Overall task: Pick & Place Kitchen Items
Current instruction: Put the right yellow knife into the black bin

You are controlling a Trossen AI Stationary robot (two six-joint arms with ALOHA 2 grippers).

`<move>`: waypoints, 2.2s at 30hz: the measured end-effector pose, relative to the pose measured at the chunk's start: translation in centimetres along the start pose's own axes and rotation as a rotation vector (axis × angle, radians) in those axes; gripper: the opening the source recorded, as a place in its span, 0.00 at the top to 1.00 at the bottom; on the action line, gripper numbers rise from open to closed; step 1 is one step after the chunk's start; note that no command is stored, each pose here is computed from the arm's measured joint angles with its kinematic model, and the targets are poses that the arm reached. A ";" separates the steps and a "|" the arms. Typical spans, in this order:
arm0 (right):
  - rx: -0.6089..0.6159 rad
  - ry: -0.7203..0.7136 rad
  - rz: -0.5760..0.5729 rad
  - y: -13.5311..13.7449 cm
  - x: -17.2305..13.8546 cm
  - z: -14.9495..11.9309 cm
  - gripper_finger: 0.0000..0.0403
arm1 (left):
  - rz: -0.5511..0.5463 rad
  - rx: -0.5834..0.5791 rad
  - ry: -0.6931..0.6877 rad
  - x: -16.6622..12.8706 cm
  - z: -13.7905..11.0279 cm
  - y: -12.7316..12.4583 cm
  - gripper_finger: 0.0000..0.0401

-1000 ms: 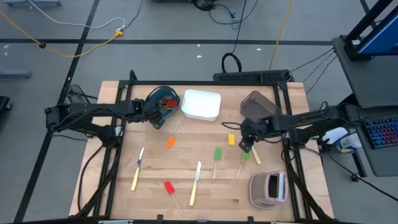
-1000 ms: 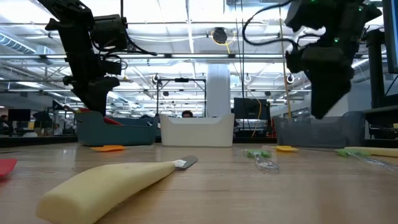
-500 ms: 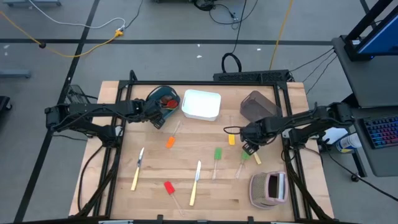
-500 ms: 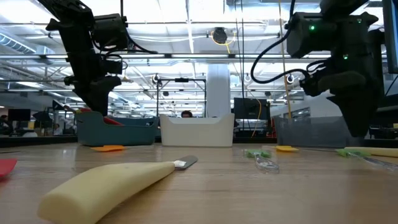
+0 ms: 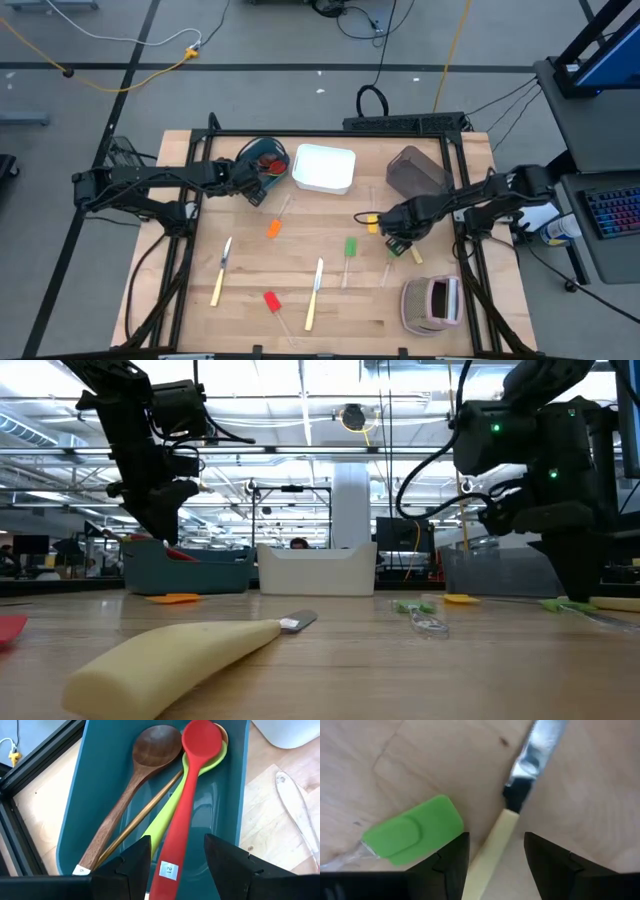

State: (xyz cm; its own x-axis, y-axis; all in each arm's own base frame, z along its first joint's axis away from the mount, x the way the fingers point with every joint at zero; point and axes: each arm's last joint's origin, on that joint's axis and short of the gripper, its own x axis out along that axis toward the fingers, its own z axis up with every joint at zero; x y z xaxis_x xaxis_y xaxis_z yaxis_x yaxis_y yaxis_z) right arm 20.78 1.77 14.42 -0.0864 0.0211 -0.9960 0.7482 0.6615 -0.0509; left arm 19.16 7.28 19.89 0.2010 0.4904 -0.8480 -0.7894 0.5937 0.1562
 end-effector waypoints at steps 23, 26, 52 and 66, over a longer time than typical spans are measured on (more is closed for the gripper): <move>-0.131 -0.052 -0.088 -0.6 -0.6 -0.3 0.91 | -0.002 -0.006 -0.002 0.0 0.0 0.0 0.54; -0.131 -0.081 -0.059 -0.9 -2.5 -0.6 0.92 | -0.004 -0.009 -0.004 0.0 0.0 0.0 0.54; -0.109 0.005 -0.201 -10.8 -11.4 5.6 0.91 | -0.073 -0.041 -0.135 -0.1 1.4 -0.7 0.54; -0.197 0.215 -0.189 -11.9 -7.9 9.1 0.91 | -0.075 -0.042 -0.140 -0.1 1.5 -0.7 0.54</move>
State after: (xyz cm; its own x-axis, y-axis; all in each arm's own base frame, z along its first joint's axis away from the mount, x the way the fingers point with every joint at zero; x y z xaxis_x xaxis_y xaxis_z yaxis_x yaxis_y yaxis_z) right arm 18.58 -13.05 22.25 -0.3639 0.0277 -0.9310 0.5661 0.8003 -0.1975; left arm 20.56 7.71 20.62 0.3367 0.5313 -0.7774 -0.7923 0.6060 0.0711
